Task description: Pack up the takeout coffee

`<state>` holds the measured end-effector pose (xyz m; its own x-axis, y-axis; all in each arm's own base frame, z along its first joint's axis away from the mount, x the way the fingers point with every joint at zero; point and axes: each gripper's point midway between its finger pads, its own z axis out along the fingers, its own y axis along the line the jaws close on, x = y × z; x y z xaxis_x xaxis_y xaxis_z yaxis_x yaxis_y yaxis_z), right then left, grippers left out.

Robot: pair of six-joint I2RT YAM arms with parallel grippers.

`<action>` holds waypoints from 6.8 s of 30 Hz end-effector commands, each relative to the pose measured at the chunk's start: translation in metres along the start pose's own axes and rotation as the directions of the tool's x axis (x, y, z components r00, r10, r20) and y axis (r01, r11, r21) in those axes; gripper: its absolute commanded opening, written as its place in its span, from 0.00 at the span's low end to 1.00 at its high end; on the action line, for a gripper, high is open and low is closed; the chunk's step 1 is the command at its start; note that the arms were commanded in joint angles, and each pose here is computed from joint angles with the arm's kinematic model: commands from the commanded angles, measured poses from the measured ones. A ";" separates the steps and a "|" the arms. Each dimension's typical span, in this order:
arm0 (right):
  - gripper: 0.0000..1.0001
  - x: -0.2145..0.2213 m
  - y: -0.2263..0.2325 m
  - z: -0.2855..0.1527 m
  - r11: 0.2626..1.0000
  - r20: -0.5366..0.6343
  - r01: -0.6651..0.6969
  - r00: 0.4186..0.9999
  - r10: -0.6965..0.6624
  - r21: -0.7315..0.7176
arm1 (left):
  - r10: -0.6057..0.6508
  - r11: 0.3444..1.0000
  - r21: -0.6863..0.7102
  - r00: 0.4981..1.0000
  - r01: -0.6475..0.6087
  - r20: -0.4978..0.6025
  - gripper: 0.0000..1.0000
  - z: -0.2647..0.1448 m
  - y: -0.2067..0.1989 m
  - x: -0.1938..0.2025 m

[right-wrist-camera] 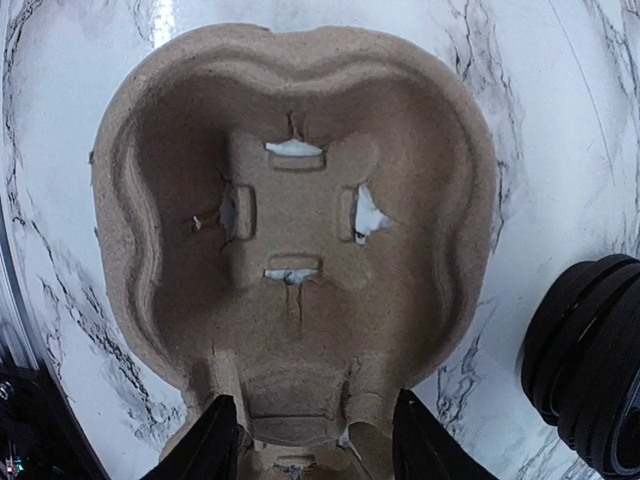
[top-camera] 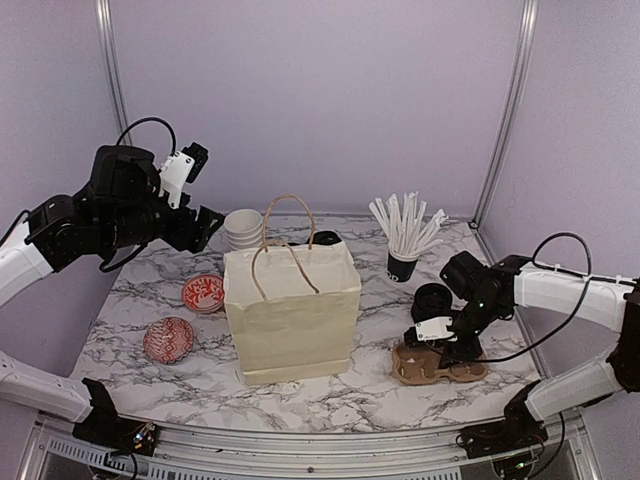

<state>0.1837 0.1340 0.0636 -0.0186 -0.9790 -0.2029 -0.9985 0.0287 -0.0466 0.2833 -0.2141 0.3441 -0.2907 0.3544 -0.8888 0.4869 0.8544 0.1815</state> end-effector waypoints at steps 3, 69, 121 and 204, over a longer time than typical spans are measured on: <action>0.50 0.002 0.000 0.001 1.000 0.002 -0.019 1.000 0.019 0.000 | 0.000 1.000 -0.012 1.000 0.000 -0.009 0.85 0.007 0.001 0.004; 0.26 -0.309 -0.018 -0.321 0.907 0.932 0.422 0.333 -0.141 -0.014 | -0.048 0.997 -0.065 0.998 0.045 -0.050 0.88 -0.012 0.020 0.027; 0.30 -0.316 0.028 -0.273 0.904 0.868 0.414 0.482 -0.120 -0.105 | -0.125 0.980 -0.161 0.991 0.115 -0.053 0.90 0.003 0.052 0.041; 0.30 -0.305 -0.010 -0.170 0.975 0.663 0.191 0.746 -0.072 -0.109 | 0.015 0.685 0.685 0.945 -0.248 0.327 0.24 -0.090 -0.192 -0.016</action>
<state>0.1967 0.4078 0.2912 0.0159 -0.5636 -0.8259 -0.9798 -0.1737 0.0996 0.1224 -0.3497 0.3494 -0.0153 0.2117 -0.9772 0.9751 0.2193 0.0323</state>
